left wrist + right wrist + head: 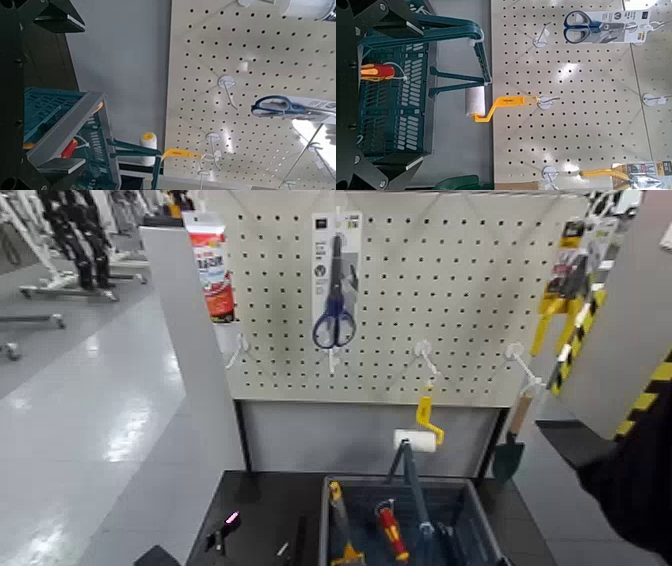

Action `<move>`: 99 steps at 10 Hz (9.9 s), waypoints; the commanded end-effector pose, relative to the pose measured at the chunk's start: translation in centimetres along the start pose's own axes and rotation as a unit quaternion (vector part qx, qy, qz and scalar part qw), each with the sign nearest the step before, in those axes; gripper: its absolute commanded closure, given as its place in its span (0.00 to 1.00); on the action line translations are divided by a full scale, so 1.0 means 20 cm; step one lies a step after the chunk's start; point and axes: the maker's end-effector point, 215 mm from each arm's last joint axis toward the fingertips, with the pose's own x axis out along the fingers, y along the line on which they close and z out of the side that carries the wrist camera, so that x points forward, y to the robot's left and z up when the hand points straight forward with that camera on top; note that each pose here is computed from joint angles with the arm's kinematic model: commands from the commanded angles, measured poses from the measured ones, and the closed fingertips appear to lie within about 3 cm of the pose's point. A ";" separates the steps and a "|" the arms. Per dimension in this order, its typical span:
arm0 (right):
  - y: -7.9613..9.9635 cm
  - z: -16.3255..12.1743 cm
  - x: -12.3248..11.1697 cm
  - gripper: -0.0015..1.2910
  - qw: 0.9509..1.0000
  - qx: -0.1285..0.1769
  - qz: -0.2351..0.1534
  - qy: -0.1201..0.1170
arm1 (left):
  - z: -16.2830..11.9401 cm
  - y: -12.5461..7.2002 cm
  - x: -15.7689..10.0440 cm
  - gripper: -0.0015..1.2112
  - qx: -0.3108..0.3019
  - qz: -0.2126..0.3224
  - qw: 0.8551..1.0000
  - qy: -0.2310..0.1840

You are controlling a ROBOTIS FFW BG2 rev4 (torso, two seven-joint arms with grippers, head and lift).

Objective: Put the yellow pliers into the crate.

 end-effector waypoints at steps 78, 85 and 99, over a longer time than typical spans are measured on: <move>-0.06 0.80 0.85 0.91 0.934 0.173 0.312 -0.003 | 0.01 -0.07 0.16 0.10 0.000 0.010 0.998 -0.056; -0.05 0.37 0.72 0.91 0.931 0.210 0.287 0.085 | 0.01 -0.08 0.17 0.10 0.002 0.007 0.998 -0.056; -0.06 0.01 0.64 0.04 0.920 0.238 0.266 0.161 | 0.02 -0.09 0.17 0.10 0.002 0.003 0.998 -0.057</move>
